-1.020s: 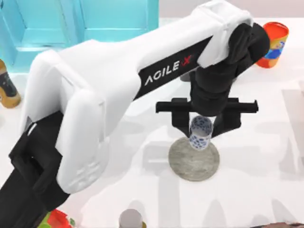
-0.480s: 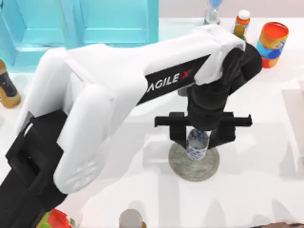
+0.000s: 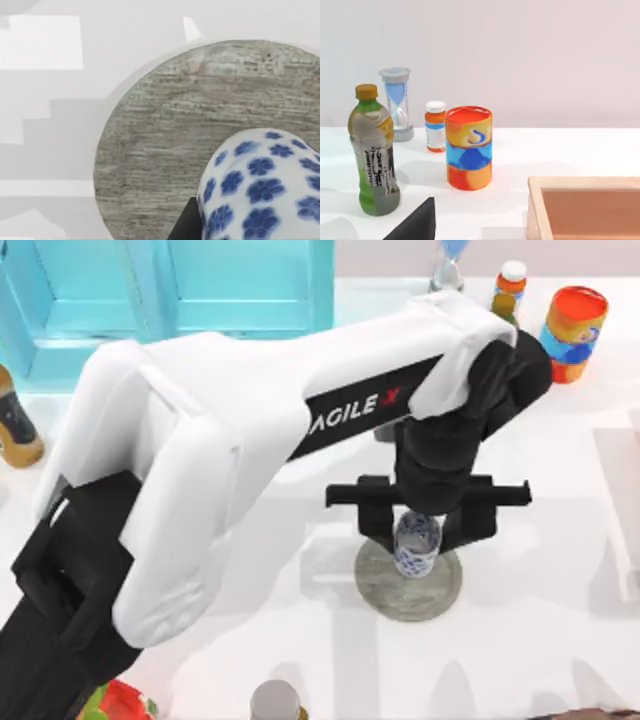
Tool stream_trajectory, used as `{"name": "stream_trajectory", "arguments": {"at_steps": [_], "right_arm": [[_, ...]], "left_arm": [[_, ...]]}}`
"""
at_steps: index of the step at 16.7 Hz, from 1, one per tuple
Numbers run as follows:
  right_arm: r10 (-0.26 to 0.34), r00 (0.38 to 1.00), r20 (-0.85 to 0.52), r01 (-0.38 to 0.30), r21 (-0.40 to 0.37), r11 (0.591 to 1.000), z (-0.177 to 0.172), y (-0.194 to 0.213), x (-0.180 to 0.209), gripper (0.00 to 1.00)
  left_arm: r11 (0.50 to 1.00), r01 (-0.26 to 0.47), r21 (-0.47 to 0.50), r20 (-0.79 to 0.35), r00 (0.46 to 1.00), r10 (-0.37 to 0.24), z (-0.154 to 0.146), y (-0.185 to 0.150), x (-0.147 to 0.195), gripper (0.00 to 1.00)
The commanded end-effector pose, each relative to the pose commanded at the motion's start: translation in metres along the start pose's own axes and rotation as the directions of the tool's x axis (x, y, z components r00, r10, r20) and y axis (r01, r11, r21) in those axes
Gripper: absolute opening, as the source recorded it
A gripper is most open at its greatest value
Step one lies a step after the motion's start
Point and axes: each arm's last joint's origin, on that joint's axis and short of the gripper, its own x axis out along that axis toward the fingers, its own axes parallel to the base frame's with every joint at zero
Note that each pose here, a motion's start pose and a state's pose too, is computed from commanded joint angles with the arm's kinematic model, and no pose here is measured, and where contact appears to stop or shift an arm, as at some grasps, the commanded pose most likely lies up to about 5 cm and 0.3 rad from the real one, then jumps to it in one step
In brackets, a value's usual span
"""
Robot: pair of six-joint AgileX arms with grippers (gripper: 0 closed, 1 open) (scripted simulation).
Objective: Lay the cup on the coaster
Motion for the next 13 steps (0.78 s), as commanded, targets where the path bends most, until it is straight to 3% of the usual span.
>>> {"name": "stream_trajectory", "arguments": {"at_steps": [7, 13], "right_arm": [[0.0, 1.0, 0.0, 0.0, 0.0, 1.0, 0.0, 0.0, 0.0, 1.0], [0.0, 1.0, 0.0, 0.0, 0.0, 1.0, 0.0, 0.0, 0.0, 1.0]], "left_arm": [[1.0, 0.0, 0.0, 0.0, 1.0, 0.0, 0.0, 0.0, 0.0, 0.98], [1.0, 0.0, 0.0, 0.0, 1.0, 0.0, 0.0, 0.0, 0.0, 1.0]]}}
